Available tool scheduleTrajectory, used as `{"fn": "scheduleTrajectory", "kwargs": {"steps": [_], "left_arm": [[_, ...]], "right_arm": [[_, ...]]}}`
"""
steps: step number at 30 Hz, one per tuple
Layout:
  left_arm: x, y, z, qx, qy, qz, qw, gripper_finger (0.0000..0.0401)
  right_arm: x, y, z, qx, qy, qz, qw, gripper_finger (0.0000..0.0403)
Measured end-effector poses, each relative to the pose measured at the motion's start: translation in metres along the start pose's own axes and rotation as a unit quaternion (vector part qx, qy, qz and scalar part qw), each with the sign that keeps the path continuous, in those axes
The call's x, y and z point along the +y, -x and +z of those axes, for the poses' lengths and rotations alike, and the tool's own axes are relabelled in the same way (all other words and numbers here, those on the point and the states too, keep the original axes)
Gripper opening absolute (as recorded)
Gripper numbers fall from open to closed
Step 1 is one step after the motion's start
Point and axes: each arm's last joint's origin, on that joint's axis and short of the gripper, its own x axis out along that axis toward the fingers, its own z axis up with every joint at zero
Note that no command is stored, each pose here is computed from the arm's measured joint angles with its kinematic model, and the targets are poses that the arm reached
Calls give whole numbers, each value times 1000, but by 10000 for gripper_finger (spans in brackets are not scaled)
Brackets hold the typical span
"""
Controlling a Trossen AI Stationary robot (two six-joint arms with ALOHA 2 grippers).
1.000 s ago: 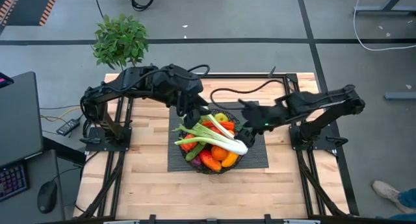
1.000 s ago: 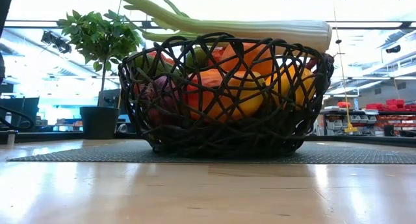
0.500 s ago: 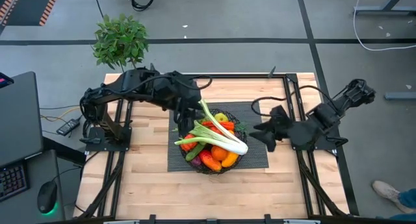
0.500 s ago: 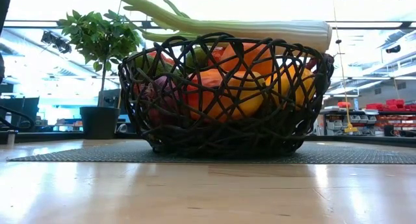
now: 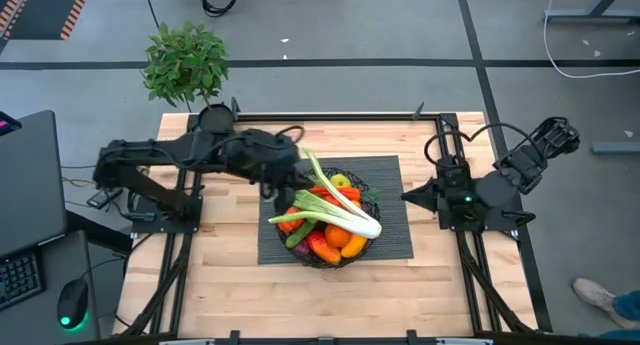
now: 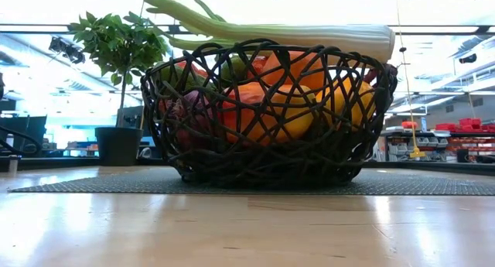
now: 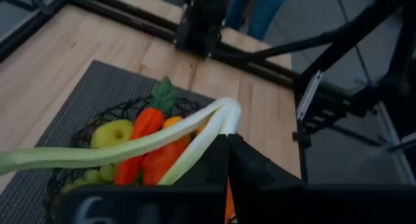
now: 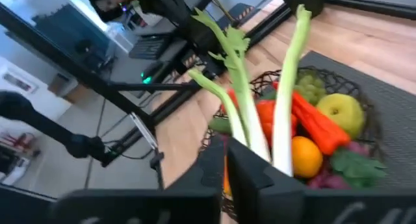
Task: Build produce basket
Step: Return to Home Position
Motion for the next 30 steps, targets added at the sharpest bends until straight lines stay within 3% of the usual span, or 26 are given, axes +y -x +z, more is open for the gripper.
{"fn": "scheduleTrajectory", "kwargs": {"steps": [3,8,14,20,30], "left_arm": [[8,11,-12,-21,10,-4,1000,11],[16,24,-30,-82,22,-30,996,4],[29,31,-59,-140,51,-57,987,4],[41,42,-83,-188,77,-87,975,5],[51,86,-108,-253,90,-118,956,3]], "right_arm": [[-7,3,0,10,41,-18,999,9],[-10,4,2,9,52,-27,998,24],[-16,5,2,5,73,-29,997,6],[-33,-1,-9,18,31,35,999,7],[-74,-19,-36,-110,-61,126,984,5]]}}
